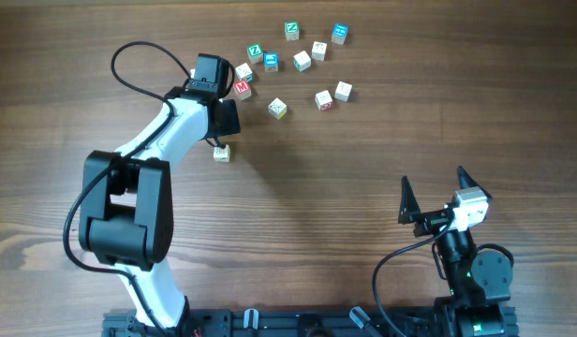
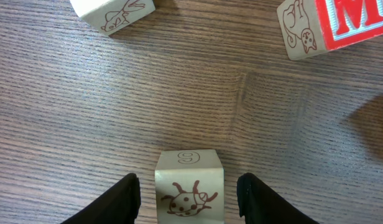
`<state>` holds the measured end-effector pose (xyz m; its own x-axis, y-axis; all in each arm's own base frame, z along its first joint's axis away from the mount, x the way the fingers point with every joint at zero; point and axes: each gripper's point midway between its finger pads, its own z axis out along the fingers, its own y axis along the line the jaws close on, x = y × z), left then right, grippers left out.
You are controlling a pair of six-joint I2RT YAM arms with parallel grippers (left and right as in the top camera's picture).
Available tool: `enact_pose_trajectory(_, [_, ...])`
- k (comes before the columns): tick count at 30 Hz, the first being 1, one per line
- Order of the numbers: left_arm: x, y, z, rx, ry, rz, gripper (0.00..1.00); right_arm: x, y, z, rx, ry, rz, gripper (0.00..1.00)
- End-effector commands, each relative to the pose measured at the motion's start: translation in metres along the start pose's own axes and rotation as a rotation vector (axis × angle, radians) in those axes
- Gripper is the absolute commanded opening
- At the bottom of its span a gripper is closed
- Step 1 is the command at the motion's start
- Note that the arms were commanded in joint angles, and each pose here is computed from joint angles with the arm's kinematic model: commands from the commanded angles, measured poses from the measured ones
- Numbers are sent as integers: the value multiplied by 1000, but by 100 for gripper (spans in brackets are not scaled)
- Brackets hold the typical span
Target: Form a tower
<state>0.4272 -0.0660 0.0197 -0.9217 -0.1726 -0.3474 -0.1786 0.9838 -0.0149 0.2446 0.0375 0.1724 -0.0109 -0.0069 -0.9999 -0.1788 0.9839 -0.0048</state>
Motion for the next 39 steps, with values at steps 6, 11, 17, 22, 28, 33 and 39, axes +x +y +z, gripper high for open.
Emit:
enact_pose_trajectory(6, [8,7,12,-30,27,1,42,-1,2,0,-12,-7,-14,100])
enact_pose_trajectory(11, [2,5,12,-22,5,-2,41,-1,2,0,-12,-7,-14,100])
enact_pose_trajectory(17, [-2,3,12,-15,-12,-4,42,-1,2,0,-13,-7,-14,100])
enact_pose_trajectory(22, [-2,3,12,-15,-13,-4,34,-1,2,0,-13,-7,-14,100])
enact_pose_trajectory(28, [-14,2,-18,4,-64,-11,32,-1,2,0,-12,-7,-15,100])
enact_pose_trajectory(33, [-23,4,-54,23,-116,-18,30,-1,2,0,-13,-7,-15,100])
enact_pose_trajectory(39, [-16,8,-78,21,-103,38,29,-1,2,0,-13,-7,-14,100])
